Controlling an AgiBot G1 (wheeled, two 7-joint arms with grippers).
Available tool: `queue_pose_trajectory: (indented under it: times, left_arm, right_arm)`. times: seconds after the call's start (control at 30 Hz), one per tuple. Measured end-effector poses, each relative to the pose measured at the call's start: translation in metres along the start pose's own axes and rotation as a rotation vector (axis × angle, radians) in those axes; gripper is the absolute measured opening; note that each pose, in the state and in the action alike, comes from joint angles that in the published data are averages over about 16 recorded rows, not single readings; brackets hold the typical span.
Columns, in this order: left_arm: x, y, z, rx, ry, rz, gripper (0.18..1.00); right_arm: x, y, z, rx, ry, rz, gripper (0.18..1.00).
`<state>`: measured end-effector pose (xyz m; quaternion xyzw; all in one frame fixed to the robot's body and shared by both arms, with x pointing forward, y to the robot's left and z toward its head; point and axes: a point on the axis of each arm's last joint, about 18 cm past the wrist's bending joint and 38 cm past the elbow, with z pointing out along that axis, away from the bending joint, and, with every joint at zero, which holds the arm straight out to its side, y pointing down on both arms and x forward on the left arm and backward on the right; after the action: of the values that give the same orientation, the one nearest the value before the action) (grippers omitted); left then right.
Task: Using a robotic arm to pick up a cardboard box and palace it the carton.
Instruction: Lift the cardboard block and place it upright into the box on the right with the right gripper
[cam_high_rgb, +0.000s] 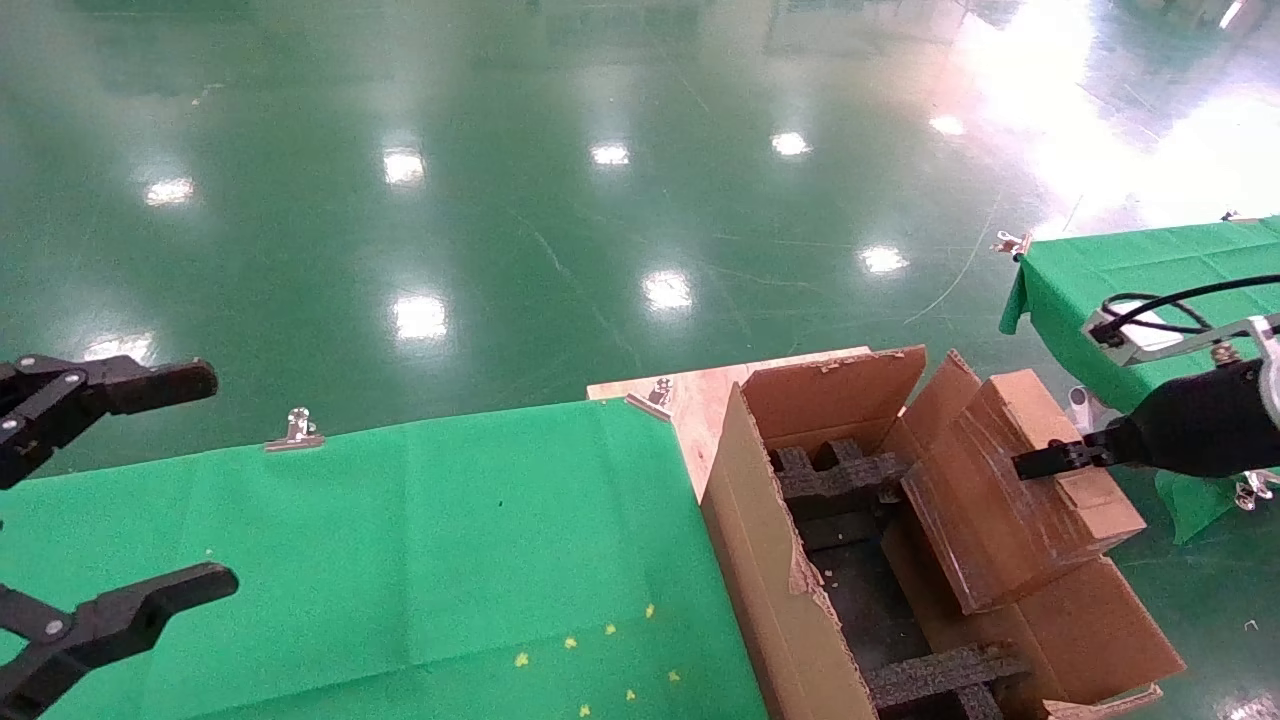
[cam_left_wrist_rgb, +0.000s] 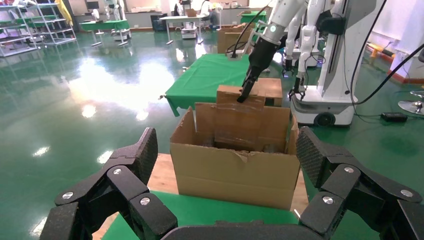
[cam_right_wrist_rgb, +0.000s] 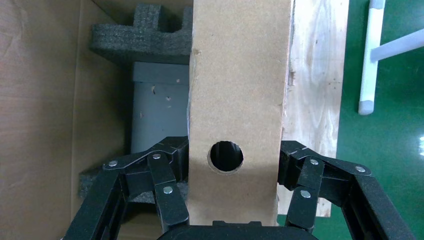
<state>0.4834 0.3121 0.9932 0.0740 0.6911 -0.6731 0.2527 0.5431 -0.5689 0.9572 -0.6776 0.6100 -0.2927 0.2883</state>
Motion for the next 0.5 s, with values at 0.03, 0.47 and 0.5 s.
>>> queue_pose_trajectory:
  times: [0.03, 0.47, 0.5]
  left_arm:
    - [0.000, 0.000, 0.000, 0.000, 0.000, 0.000, 1.001]
    - [0.000, 0.000, 0.000, 0.000, 0.000, 0.000, 1.001]
    - [0.000, 0.000, 0.000, 0.000, 0.000, 0.000, 1.001]
  right_arm:
    - [-0.001, 0.000, 0.002, -0.002, 0.005, 0.003, 0.281]
    - [-0.009, 0.007, 0.031, -0.019, 0.057, 0.011, 0.281]
    - [-0.010, 0.008, 0.033, -0.021, 0.061, 0.011, 0.280]
